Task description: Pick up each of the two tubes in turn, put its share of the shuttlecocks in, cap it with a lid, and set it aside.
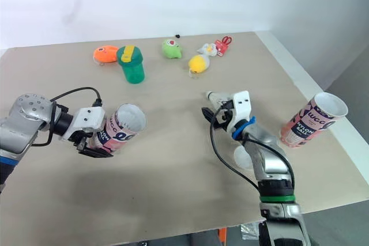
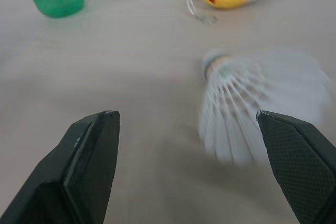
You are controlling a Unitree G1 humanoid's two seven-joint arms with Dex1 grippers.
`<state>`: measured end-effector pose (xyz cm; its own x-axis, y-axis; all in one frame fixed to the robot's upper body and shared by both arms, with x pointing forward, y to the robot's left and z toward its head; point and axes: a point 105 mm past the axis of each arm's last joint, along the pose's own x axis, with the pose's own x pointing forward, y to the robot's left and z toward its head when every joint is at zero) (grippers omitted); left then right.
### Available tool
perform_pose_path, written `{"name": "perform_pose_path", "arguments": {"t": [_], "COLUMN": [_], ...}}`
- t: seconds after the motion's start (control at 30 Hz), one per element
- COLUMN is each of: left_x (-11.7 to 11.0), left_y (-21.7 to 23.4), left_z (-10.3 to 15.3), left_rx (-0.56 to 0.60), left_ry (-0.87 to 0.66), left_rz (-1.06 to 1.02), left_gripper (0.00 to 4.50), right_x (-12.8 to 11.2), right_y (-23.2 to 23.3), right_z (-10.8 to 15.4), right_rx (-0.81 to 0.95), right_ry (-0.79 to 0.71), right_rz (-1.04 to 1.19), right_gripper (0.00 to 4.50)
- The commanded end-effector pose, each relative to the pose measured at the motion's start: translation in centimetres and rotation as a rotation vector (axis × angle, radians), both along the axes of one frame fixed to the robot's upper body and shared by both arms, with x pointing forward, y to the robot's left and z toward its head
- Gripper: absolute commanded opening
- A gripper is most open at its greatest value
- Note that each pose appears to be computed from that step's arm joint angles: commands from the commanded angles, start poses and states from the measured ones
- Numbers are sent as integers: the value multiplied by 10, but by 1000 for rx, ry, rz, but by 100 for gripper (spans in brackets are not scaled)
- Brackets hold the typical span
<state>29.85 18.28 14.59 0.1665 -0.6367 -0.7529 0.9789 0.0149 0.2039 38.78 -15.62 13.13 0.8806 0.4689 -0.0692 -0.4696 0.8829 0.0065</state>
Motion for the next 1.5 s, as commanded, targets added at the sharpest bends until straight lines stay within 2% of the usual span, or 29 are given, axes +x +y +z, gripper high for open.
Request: {"name": "perform_pose_path", "arguments": {"t": [0.03,0.13,0.17,0.23,0.3,0.33,0.37,0.4,0.43,0.5,0.6,0.67,0.77,0.9,1.03,1.23,1.27,1.3,1.37,1.5], "left_x": [-1,-3,-3,-3,-4,-4,-4,-4,-5,-5,-5,-4,-2,-1,1,-2,-2,-3,-3,-4], "left_y": [0,1,1,2,2,2,2,3,3,3,3,2,-1,-4,-5,-5,-4,-3,-3,-3], "left_z": [11,11,11,11,11,11,11,11,11,11,10,9,9,9,8,8,7,7,6,6], "left_rx": [9,9,10,9,9,8,7,6,5,4,6,6,1,-4,-7,-12,-13,-13,-13,-14], "left_ry": [-42,-40,-40,-39,-39,-39,-38,-36,-35,-33,-29,-29,-29,-29,-34,-31,-30,-30,-28,-28], "left_rz": [-9,-4,-2,1,5,7,12,16,19,21,22,21,14,5,4,9,12,15,20,22], "left_gripper": [391,391,391,391,391,391,391,391,391,391,391,391,391,391,391,391,391,391,391,391], "right_x": [13,22,24,25,24,22,19,15,9,-2,-55,-89,-107,-109,-109,-117,-119,-120,-121,-121], "right_y": [1,3,4,6,7,8,9,11,14,21,63,86,105,123,142,158,159,158,156,148], "right_z": [13,17,17,15,14,14,16,21,30,45,82,97,102,102,85,99,102,105,111,124], "right_rx": [-3,10,10,9,18,28,36,50,78,120,155,120,24,-48,-170,-132,-126,-125,-130,-160], "right_ry": [-58,-64,-64,-60,-54,-54,-62,-76,-102,-140,-149,-125,-123,-142,-148,-202,-208,-215,-222,-219], "right_rz": [0,6,10,17,33,54,75,102,146,221,594,792,894,937,993,1052,1067,1075,1084,1115], "right_gripper": [444,350,332,232,154,92,70,26,12,12,12,12,12,12,12,12,70,93,180,180]}}
